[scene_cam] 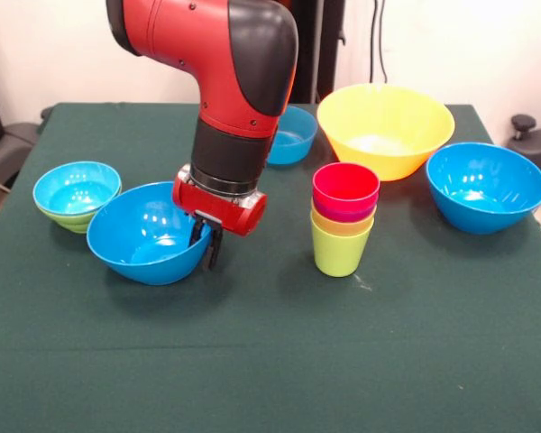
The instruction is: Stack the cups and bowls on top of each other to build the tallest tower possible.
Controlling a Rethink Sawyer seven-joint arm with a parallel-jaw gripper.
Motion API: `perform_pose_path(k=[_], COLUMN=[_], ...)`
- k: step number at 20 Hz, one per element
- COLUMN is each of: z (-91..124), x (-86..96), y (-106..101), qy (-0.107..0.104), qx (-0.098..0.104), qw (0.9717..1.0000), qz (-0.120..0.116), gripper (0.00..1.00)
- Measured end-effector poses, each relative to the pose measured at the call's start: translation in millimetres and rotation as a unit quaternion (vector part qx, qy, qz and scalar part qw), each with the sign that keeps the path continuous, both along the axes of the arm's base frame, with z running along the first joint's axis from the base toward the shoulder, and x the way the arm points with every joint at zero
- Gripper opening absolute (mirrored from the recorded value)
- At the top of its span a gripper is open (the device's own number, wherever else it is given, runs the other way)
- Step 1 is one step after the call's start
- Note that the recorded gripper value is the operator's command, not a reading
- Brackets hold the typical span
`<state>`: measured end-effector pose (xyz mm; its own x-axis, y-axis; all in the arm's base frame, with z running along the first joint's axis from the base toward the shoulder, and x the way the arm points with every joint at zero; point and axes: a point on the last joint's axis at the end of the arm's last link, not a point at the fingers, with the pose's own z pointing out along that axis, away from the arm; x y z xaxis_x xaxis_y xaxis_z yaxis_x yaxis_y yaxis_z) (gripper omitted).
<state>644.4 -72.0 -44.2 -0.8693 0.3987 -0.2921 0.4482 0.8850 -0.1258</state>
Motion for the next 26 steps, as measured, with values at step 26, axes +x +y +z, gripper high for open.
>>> perform_pose_path(k=[26], z=[31], x=[5.9], y=[-3], qy=[0.004], qx=[-0.005], qw=[1.0], qz=[-0.001], gripper=[0.0])
